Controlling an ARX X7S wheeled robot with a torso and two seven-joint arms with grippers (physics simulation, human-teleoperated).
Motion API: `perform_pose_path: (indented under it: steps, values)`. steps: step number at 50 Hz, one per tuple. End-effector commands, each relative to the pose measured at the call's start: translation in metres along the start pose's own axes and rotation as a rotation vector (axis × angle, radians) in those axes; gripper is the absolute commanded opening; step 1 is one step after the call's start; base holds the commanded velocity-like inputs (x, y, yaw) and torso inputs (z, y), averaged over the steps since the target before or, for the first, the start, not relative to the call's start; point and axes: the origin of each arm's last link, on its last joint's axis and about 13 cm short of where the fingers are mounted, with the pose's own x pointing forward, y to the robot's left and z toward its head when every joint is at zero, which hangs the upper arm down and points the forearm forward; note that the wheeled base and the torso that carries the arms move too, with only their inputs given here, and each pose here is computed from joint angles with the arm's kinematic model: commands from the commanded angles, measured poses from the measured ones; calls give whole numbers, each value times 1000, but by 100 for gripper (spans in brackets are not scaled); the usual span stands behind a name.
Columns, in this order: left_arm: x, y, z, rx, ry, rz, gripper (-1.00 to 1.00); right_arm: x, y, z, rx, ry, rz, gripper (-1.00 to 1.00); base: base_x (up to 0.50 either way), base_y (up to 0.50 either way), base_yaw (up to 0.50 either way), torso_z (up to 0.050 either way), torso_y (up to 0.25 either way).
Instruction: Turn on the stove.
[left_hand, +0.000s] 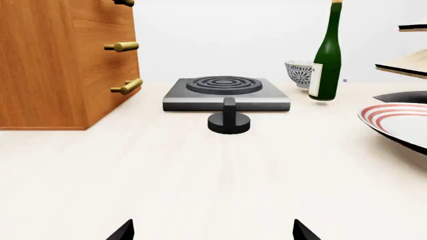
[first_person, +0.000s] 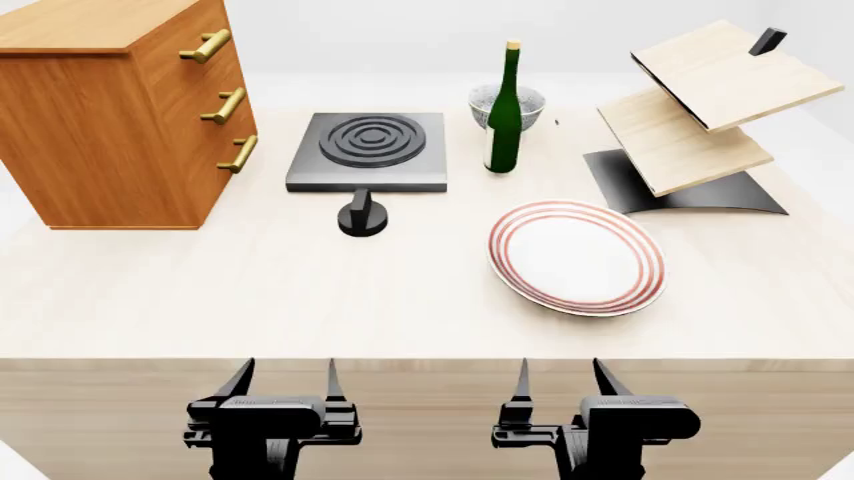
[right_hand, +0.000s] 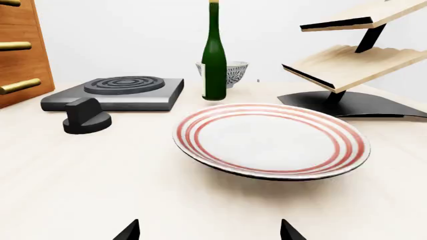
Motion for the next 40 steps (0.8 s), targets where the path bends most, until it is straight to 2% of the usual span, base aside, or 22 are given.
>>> perform_pose_path:
  steps: [1, 3, 4, 5, 8, 10, 13, 14, 17, 18, 19, 20, 21, 24, 26, 27, 32, 34, 40]
  values:
    - [0, 0, 1, 0, 0, 0, 100, 0, 1, 0, 0, 0, 0, 100, 0, 0, 0, 0, 0]
    - [0, -2, 1, 39, -5, 2, 100, 0, 0, 0, -6, 1, 0, 100, 0, 0, 0, 0, 0]
    - [1, -2, -1, 91, 21, 15, 100, 0, 0, 0, -10, 6, -3, 100, 0, 0, 0, 0, 0]
    - [1, -2, -2, 110, 39, 32, 100, -1, 0, 0, 3, 7, 5, 100, 0, 0, 0, 0, 0]
    - [3, -1, -5, 88, 68, 35, 100, 2, -1, -3, 20, 51, -4, 100, 0, 0, 0, 0, 0]
    - [4, -1, -6, 74, 88, 38, 100, 3, -3, -6, 70, 76, -22, 100, 0, 0, 0, 0, 0]
    - [9, 2, -6, 57, 126, 43, 100, 5, -5, -3, 47, 67, -48, 100, 0, 0, 0, 0, 0]
    - [10, 3, -4, 67, 136, 38, 100, 7, -6, 1, 16, 59, -75, 100, 0, 0, 0, 0, 0]
    - [11, 5, 11, 48, 158, 29, 100, 8, -8, 15, 53, 98, -57, 100, 0, 0, 0, 0, 0]
    - [10, 5, 22, 117, 99, 28, 100, 9, -8, 29, 34, 84, -64, 100, 0, 0, 0, 0, 0]
    - [9, 4, 30, 124, 88, 18, 100, 8, -8, 37, 10, 74, -60, 100, 0, 0, 0, 0, 0]
    - [8, 5, 36, 105, 98, 7, 100, 8, -8, 43, -13, 68, -68, 100, 0, 0, 0, 0, 0]
    - [8, 7, 54, 66, 112, -13, 100, 5, -9, 57, 5, 71, -49, 100, 0, 0, 0, 0, 0]
    - [8, 11, 88, 44, 88, -8, 100, 2, -10, 80, 12, 95, -28, 100, 0, 0, 0, 0, 0]
    - [6, 12, 105, 5, 86, -31, 100, 0, -10, 95, 12, 75, -27, 100, 0, 0, 0, 0, 0]
    - [3, 12, 118, 2, 50, -40, 100, -3, -10, 109, 21, 38, -14, 100, 0, 0, 0, 0, 0]
    - [-1, 10, 132, 29, 52, -44, 100, -5, -8, 125, 18, 17, -15, 100, 0, 0, 0, 0, 0]
    - [-1, 9, 131, 21, 57, -49, 100, -5, -9, 127, 9, -24, -29, 100, 0, 0, 0, 0, 0]
    - [1, 9, 125, 6, 88, -52, 100, -8, -12, 126, 20, -23, -42, 100, 0, 0, 0, 0, 0]
